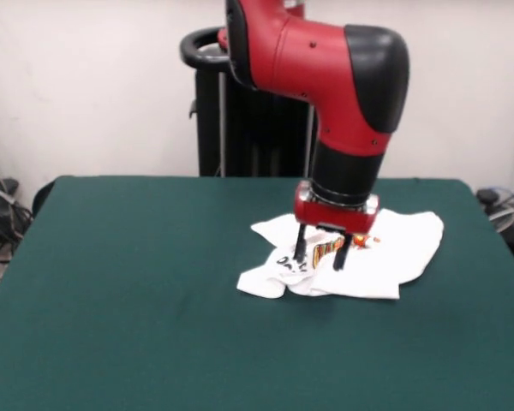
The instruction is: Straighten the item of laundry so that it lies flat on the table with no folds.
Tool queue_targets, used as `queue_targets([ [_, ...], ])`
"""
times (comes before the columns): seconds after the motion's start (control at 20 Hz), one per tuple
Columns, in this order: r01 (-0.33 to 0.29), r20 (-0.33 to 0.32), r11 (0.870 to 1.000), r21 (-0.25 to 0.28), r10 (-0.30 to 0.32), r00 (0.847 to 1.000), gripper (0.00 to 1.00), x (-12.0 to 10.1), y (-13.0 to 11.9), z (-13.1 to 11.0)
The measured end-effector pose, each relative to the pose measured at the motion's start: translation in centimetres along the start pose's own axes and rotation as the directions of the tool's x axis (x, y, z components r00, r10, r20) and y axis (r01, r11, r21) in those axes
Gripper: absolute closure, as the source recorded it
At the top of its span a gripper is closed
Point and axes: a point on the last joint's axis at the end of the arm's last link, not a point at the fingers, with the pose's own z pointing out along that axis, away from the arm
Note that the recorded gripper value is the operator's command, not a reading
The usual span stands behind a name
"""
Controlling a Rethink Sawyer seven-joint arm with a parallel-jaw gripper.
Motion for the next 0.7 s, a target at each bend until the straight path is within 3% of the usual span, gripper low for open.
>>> queue_targets([
  [0.3, 0.015, 0.022, 1.0, -0.016, -0.015, 1.0, 0.0, -0.7, 1.2, -2.4],
  [0.35, 0.02, 0.023, 1.0, -0.021, -0.019, 1.0, 1.0, -0.9, 1.6, -3.0],
  [0.7, 0.025, 0.029, 0.999, -0.026, -0.025, 0.999, 1.0, -1.1, 2.0, -4.3],
])
